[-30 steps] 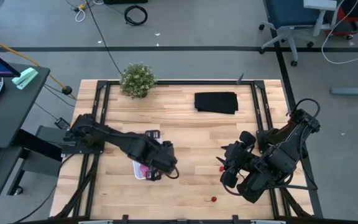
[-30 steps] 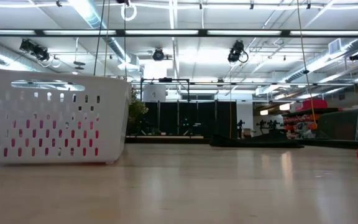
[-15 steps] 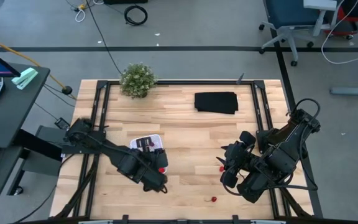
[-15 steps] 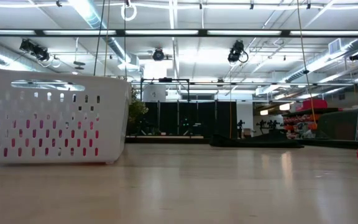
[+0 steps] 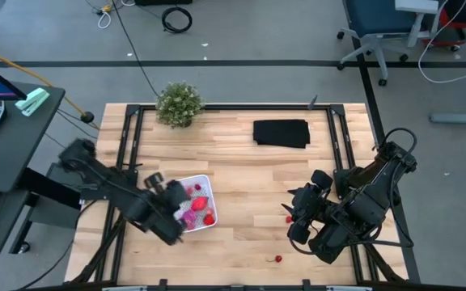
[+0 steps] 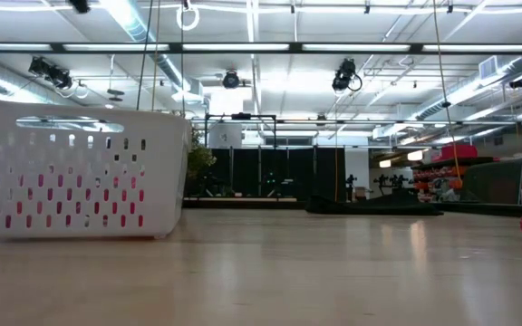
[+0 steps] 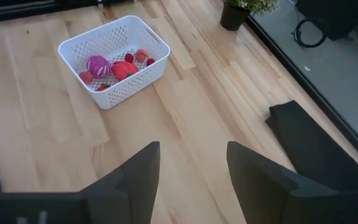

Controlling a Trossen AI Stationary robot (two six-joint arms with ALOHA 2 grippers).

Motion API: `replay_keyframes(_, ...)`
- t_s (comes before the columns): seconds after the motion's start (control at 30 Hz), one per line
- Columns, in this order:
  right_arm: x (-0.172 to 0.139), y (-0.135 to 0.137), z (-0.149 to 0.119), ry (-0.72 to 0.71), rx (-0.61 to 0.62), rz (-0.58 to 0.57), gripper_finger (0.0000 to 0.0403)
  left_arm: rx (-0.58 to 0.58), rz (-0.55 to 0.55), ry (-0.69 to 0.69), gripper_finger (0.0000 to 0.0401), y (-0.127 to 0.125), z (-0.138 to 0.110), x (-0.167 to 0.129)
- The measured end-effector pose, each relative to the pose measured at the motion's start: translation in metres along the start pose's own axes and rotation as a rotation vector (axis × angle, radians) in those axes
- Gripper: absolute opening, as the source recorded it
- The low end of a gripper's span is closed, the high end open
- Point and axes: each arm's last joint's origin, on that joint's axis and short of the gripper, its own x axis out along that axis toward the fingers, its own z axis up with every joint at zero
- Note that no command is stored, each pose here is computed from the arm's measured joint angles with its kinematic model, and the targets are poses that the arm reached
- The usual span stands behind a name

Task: Pick and placing Produce into tupperware
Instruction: Put the top cherry into the white bin

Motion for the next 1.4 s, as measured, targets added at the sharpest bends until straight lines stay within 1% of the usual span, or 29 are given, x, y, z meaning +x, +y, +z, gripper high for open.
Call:
replay_keyframes(0.13, 0.0, 0.0, 0.0, 0.0, -0.008, -0.001, 0.0195, -0.078, -0.138, -0.06, 0.0003, 0.014, -0.026, 0.015)
replay_keyframes(0.23, 0.0, 0.0, 0.0, -0.001, -0.009, -0.001, 0.0195, -0.116, -0.234, -0.106, 0.0003, 0.017, -0.041, 0.036)
replay_keyframes(0.37, 0.0, 0.0, 0.0, -0.001, -0.009, -0.001, 0.0195, -0.116, -0.326, -0.178, 0.0003, 0.014, -0.049, 0.07)
replay_keyframes(0.43, 0.0, 0.0, 0.0, -0.001, -0.009, -0.001, 0.0195, -0.095, -0.348, -0.21, 0.0003, 0.012, -0.051, 0.086)
replay_keyframes(0.57, 0.0, 0.0, 0.0, -0.007, -0.01, -0.004, 0.0195, -0.132, -0.348, -0.228, 0.0004, 0.015, -0.055, 0.119)
replay_keyframes(0.7, 0.0, 0.0, 0.001, -0.022, -0.011, -0.012, 0.0195, -0.174, -0.334, -0.238, 0.0005, 0.022, -0.056, 0.136)
replay_keyframes(0.93, 0.0, 0.0, 0.001, -0.023, -0.002, -0.012, 0.0195, -0.203, -0.318, -0.228, 0.0006, 0.027, -0.055, 0.148)
replay_keyframes(1.17, 0.0, 0.0, 0.001, -0.025, 0.02, -0.011, 0.0195, -0.265, -0.305, -0.211, 0.0008, 0.028, -0.058, 0.158)
replay_keyframes(1.4, 0.0, 0.0, 0.001, -0.025, 0.02, -0.011, 0.0195, -0.269, -0.292, -0.197, 0.0016, 0.027, -0.06, 0.162)
